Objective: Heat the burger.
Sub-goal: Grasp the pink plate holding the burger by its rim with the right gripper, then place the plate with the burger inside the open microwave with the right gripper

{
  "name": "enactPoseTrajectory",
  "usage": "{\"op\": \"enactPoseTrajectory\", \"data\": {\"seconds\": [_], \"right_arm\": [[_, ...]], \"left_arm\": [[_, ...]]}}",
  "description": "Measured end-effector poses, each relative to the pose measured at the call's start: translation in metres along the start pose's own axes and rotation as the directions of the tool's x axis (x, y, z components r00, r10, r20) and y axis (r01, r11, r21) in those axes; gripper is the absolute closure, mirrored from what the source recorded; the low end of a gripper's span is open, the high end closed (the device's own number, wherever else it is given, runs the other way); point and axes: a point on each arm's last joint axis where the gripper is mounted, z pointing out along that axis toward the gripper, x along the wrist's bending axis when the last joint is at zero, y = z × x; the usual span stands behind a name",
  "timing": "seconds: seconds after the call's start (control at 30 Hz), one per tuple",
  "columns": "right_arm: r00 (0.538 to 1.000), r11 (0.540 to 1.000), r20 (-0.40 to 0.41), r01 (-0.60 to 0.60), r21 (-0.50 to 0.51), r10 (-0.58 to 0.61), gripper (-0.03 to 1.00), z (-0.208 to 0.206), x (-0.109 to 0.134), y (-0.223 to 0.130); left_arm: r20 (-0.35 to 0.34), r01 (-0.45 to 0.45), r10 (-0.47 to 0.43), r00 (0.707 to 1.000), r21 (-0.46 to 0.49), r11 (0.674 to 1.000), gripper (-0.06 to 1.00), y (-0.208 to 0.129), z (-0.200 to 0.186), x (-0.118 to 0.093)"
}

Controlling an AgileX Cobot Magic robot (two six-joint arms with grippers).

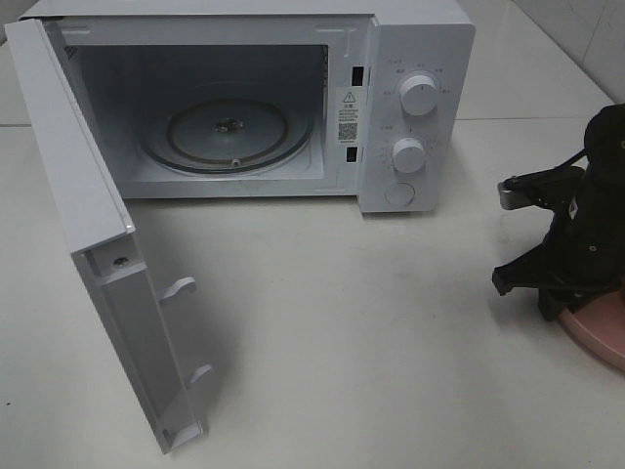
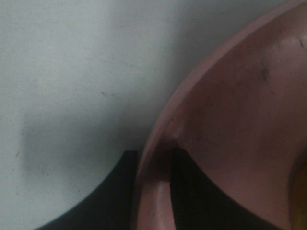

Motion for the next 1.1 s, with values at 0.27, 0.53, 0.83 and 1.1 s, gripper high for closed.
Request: {"op": "enactPoseTrajectory", "data": {"seconds": [0.27,0.53,0.83,1.1], "right_arm": [[1.000,1.000,0.009,-0.012,0.015,0.012,0.77,-0.001,0.002,-0.001],[0.994,0.998,0.103,0.033,0.060,-0.039,0.85,-0.004,0.017,-0.006],[0.970,0.991,0.223,0.079,0.107,-0.101,0.91,-0.010,0.030,-0.012],[0.967,0.994,0.237,0.082,0.072,-0.097,0.92,-0.027,0.033,-0.014]], "left_arm": [[0.000,0.000,0.000,1.000,0.000,1.000,-0.03,0.000,0.000,0.000],[0.000,0.000,0.000,1.000,0.000,1.000,-0.03,0.000,0.000,0.000],[0.000,0.000,0.000,1.000,0.000,1.000,-0.03,0.000,0.000,0.000],[0.000,0.000,0.000,1.000,0.000,1.000,-0.03,0.000,0.000,0.000]]}}
